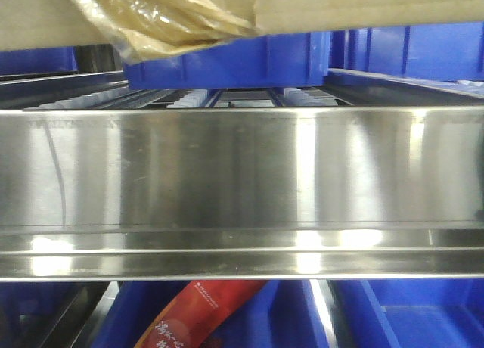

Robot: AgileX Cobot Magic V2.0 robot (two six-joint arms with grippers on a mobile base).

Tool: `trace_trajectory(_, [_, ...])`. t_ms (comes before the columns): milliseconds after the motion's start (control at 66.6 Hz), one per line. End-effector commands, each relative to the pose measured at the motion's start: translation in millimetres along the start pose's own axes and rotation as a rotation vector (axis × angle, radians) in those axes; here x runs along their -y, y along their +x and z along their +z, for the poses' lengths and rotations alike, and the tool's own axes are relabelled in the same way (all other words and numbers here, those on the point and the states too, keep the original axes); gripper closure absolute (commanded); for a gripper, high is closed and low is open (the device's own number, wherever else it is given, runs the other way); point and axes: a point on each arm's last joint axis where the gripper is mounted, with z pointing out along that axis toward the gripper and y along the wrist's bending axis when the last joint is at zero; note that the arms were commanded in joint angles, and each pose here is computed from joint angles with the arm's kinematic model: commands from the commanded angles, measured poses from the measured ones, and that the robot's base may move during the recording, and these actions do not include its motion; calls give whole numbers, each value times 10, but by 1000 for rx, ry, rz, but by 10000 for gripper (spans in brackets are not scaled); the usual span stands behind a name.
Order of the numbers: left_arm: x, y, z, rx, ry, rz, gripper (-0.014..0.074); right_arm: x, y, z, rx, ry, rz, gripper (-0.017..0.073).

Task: Grab carton from right shelf to conveyor
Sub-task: 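Lift the carton with both grippers and pull it off the shelf, then hold the carton with both grippers while the base drives to the conveyor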

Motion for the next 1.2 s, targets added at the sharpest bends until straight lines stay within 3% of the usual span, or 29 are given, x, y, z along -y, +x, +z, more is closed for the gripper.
trace_trajectory(0, [52,-39,-94,56,71,-6,611,-47,-62,-46,80,-50,2,628])
trace_trajectory(1186, [52,-39,-94,56,71,-6,611,-48,-63,-46,81,-50,2,628])
